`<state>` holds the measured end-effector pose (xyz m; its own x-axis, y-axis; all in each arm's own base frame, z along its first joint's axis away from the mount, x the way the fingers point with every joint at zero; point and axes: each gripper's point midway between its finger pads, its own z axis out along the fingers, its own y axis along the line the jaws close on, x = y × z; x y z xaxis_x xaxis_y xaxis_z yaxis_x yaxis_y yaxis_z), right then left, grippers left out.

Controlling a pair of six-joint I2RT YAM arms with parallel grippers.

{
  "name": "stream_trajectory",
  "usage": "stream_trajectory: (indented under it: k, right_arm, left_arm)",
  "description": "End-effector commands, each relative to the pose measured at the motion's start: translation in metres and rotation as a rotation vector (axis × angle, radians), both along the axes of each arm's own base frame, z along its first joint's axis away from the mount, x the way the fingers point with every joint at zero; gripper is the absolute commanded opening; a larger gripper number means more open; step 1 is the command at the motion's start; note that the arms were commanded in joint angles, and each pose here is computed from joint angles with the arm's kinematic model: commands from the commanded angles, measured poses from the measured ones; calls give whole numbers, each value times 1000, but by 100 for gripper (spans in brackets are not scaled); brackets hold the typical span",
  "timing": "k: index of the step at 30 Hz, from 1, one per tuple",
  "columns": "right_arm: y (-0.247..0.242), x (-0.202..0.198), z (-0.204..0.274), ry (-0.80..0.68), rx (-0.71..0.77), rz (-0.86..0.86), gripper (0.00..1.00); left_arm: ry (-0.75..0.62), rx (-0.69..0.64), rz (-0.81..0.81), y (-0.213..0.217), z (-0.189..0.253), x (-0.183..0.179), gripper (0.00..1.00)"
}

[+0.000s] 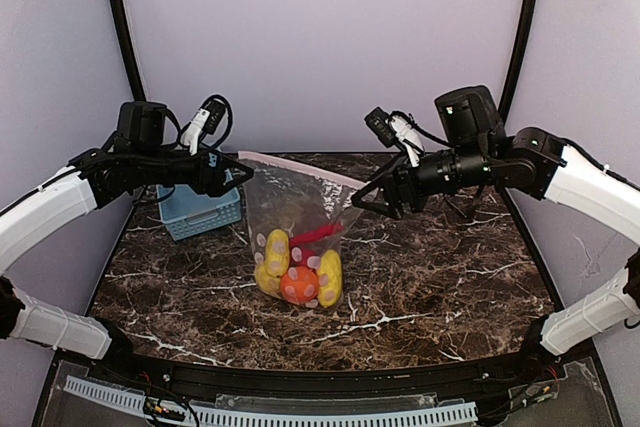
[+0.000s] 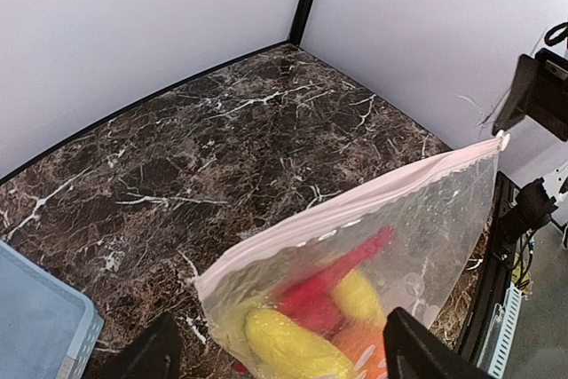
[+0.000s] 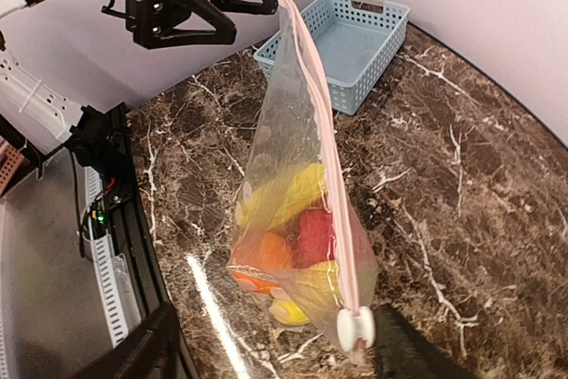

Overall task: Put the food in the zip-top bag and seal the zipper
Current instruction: Place the zipper food storage bag at the center of the board, then reset both arms

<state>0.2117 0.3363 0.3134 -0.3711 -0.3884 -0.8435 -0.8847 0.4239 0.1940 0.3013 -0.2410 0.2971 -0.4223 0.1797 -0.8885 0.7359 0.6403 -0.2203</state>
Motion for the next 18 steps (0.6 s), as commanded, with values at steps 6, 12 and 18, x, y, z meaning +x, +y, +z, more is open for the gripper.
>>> stream_trajectory:
  k: [6, 12, 18]
  right_arm:
    - [-15, 24, 32, -53, 57, -176, 98]
    - [-41, 65, 18, -62, -9, -417, 99]
    - [-71, 96, 10, -1, 52, -535, 99]
  left_arm:
    - [-46, -11, 67, 13, 17, 1, 99]
    - [11, -39, 226, 36, 6, 22, 99]
    - [7, -44, 365, 76, -1, 44, 99]
